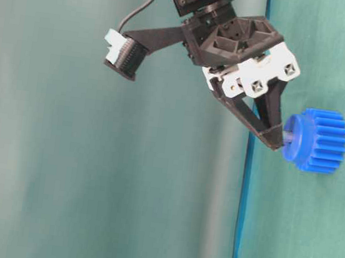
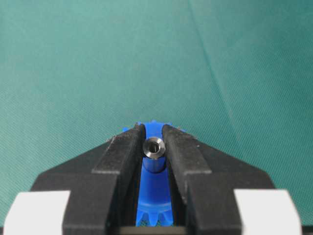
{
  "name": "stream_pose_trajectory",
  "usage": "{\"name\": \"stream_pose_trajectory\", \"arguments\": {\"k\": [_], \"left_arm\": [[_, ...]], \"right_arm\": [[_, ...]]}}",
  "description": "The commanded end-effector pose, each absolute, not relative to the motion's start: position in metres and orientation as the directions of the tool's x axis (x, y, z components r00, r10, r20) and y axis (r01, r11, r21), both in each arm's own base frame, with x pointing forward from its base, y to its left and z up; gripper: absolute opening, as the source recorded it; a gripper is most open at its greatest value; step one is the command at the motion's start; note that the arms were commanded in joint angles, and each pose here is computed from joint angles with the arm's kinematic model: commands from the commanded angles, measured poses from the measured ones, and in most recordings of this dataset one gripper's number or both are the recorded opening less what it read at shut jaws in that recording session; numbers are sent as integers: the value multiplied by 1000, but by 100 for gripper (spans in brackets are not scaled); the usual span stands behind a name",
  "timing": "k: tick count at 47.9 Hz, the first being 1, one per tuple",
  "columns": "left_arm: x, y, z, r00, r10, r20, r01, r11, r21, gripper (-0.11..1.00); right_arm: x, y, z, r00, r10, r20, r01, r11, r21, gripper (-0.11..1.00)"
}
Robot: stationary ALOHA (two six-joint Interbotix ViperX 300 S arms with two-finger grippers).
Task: Insert the shaft placed at a random location into the center hole of the small gear at another random location.
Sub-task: 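Lower the shaft into the gear's center hole with the right gripper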
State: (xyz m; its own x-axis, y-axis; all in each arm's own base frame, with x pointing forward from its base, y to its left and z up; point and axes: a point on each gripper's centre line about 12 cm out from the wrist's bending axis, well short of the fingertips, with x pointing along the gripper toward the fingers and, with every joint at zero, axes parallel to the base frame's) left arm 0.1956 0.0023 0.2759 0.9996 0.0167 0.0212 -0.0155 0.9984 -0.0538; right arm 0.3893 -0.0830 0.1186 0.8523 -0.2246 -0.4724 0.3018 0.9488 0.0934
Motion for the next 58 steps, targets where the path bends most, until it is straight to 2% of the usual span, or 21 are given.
{"name": "stream_pose_trajectory", "arguments": {"k": [1, 39, 42, 49, 51, 53, 58], "left_arm": [[197, 3, 280, 999, 19, 32, -17, 998, -57, 0], [197, 3, 279, 999, 19, 29, -17, 998, -57, 0], [197, 3, 279, 999, 19, 27, -17, 998, -57, 0], [197, 3, 278, 999, 19, 26, -17, 998, -57, 0], [197, 3, 278, 1000, 19, 24, -17, 998, -57, 0], [197, 3, 278, 1000, 19, 24, -17, 998, -57, 0], [197, 3, 278, 999, 19, 26, -17, 998, -57, 0]], "right_arm": [[395, -85, 129, 869, -231, -438, 302, 948, 98, 14], [394, -85, 124, 859, -228, -458, 303, 948, 96, 15], [395, -84, 125, 862, -228, -454, 302, 948, 98, 25], [395, -84, 125, 862, -228, -452, 302, 948, 98, 68], [395, -84, 125, 862, -228, -452, 302, 948, 98, 77], [395, -85, 125, 862, -229, -452, 303, 948, 98, 78], [395, -84, 125, 863, -228, -451, 301, 949, 97, 72]]}}
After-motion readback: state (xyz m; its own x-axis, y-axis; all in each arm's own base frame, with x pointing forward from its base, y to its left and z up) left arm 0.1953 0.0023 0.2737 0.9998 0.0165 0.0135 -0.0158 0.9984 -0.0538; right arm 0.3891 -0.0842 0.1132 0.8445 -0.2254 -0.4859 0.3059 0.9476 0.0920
